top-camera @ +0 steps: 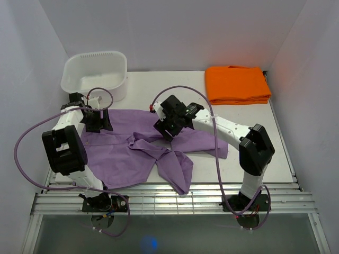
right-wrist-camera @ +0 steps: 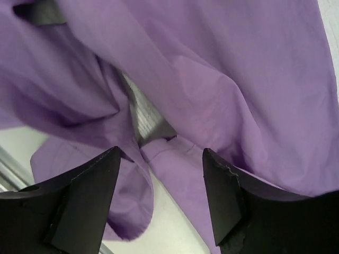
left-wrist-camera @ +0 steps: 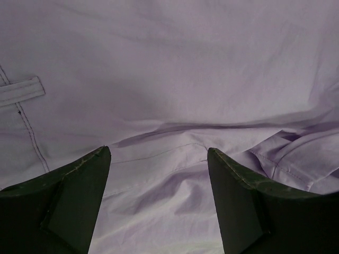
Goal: Fold and stack the trousers
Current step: Flatten the trousers out
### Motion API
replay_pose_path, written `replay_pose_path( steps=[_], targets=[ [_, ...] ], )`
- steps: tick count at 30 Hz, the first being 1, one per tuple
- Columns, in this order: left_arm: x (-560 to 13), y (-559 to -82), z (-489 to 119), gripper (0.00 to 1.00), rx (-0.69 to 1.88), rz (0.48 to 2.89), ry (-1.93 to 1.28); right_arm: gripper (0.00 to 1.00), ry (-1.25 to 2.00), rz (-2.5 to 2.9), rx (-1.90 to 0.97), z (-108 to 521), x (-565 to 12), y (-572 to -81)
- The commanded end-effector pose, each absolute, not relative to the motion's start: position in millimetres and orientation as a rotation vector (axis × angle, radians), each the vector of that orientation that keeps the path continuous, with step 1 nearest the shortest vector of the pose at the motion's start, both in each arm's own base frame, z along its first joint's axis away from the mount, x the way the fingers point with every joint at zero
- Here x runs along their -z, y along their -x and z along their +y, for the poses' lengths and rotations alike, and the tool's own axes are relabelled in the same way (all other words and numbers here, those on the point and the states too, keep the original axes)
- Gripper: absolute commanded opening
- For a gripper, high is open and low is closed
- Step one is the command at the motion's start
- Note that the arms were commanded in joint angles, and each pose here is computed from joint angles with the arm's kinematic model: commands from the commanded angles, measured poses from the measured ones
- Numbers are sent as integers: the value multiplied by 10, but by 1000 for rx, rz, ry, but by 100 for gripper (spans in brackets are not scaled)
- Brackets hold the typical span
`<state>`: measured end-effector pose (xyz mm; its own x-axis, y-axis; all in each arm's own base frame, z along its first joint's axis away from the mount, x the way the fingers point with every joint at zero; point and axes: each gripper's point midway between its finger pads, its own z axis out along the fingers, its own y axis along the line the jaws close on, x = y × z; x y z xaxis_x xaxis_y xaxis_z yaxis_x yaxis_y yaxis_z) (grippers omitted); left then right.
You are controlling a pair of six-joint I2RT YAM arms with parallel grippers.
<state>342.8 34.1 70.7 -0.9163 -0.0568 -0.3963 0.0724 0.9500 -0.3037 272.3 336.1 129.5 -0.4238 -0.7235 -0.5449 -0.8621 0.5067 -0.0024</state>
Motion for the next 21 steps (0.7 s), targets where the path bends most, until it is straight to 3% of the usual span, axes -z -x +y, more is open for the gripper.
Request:
replay_pose_path(
  steps=[1,15,18,21],
  targets=[
    [-856,-3527,363,84,406,2620,5,70,1072,2315,-309,3437,-1094,-2938],
    [-581,-3469,466,85,319,2651,68,53,843,2502,62,2964,-279,-3068],
    [-498,-3469,504,85,299,2678,86,20,853,2510,70,2888,-283,-3027],
    [-415,-3459,572,85,254,2707,91,25,877,2442,46,2816,-572,-3058]
  ],
)
